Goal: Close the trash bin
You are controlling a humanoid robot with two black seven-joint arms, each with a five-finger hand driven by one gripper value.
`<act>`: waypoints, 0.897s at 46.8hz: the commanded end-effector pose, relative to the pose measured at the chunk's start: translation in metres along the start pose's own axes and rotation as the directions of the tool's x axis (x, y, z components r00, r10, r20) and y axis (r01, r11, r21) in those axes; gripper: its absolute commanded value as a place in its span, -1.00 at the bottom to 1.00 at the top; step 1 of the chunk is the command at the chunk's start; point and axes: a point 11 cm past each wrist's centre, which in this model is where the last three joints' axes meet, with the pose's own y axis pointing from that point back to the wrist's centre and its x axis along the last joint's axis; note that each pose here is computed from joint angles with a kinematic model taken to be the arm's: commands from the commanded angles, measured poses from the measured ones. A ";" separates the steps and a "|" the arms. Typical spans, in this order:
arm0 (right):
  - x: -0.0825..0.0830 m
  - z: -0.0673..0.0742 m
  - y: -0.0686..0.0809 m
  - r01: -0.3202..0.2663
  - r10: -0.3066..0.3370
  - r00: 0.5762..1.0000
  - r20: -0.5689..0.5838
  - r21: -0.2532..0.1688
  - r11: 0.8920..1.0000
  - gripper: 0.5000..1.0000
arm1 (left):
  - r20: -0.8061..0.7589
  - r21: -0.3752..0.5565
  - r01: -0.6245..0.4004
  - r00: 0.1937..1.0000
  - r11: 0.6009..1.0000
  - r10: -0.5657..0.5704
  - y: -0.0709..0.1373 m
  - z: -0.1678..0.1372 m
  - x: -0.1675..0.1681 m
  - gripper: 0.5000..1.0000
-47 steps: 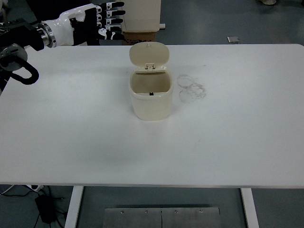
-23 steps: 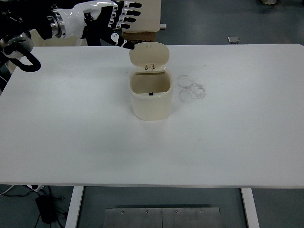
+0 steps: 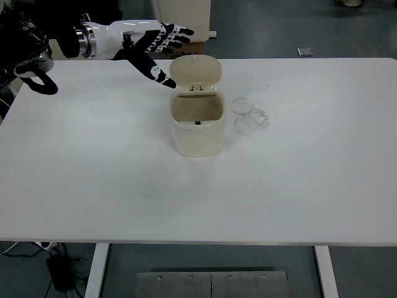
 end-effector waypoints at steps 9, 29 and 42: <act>0.000 0.000 0.000 0.000 0.000 1.000 0.000 0.001 1.000 0.97 | 0.003 0.030 0.048 0.999 0.998 -0.048 -0.006 -0.010 -0.013 1.00; 0.000 0.000 0.000 0.000 0.000 1.000 0.000 0.001 1.000 0.97 | 0.013 0.008 0.126 0.992 0.992 -0.126 -0.010 -0.002 -0.033 1.00; 0.000 0.000 0.000 0.000 0.000 1.000 0.000 -0.001 1.000 0.97 | 0.051 0.028 0.184 0.981 0.983 -0.185 -0.017 -0.002 -0.050 1.00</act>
